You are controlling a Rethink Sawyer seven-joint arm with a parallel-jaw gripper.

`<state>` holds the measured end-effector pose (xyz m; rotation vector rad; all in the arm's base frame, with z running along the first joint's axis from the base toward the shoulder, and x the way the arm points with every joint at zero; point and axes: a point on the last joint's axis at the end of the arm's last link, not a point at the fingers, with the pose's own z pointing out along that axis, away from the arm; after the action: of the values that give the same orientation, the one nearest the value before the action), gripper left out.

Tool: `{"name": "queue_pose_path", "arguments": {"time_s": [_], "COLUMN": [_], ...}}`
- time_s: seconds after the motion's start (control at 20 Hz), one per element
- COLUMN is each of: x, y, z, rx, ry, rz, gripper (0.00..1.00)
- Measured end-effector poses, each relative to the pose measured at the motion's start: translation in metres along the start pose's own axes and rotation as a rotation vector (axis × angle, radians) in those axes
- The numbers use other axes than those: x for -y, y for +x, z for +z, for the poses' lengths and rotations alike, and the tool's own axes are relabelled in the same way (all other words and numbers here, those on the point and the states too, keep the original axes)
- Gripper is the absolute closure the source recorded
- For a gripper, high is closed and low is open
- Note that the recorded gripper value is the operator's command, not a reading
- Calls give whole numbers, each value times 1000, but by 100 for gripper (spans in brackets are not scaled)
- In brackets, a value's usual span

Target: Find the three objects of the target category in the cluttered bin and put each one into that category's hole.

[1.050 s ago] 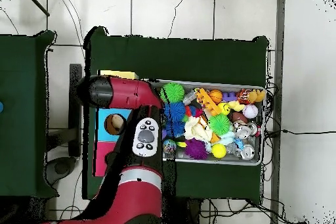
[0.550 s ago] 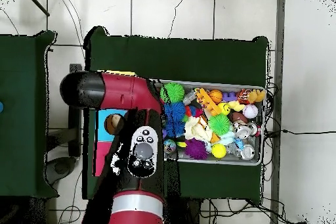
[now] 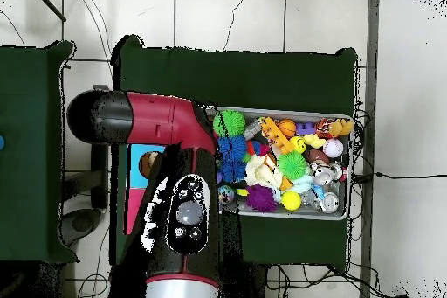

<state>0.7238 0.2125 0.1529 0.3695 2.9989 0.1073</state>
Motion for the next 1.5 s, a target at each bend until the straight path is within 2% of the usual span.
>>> {"name": "queue_pose_path", "arguments": {"time_s": [0.45,0.85,1.5], "x": [3,10,14], "y": [6,14,21], "z": [6,2,3], "rx": [-15,-68,-98], "ry": [21,54,64], "rz": [-14,-24,-23], "gripper": [100,100,100]}}
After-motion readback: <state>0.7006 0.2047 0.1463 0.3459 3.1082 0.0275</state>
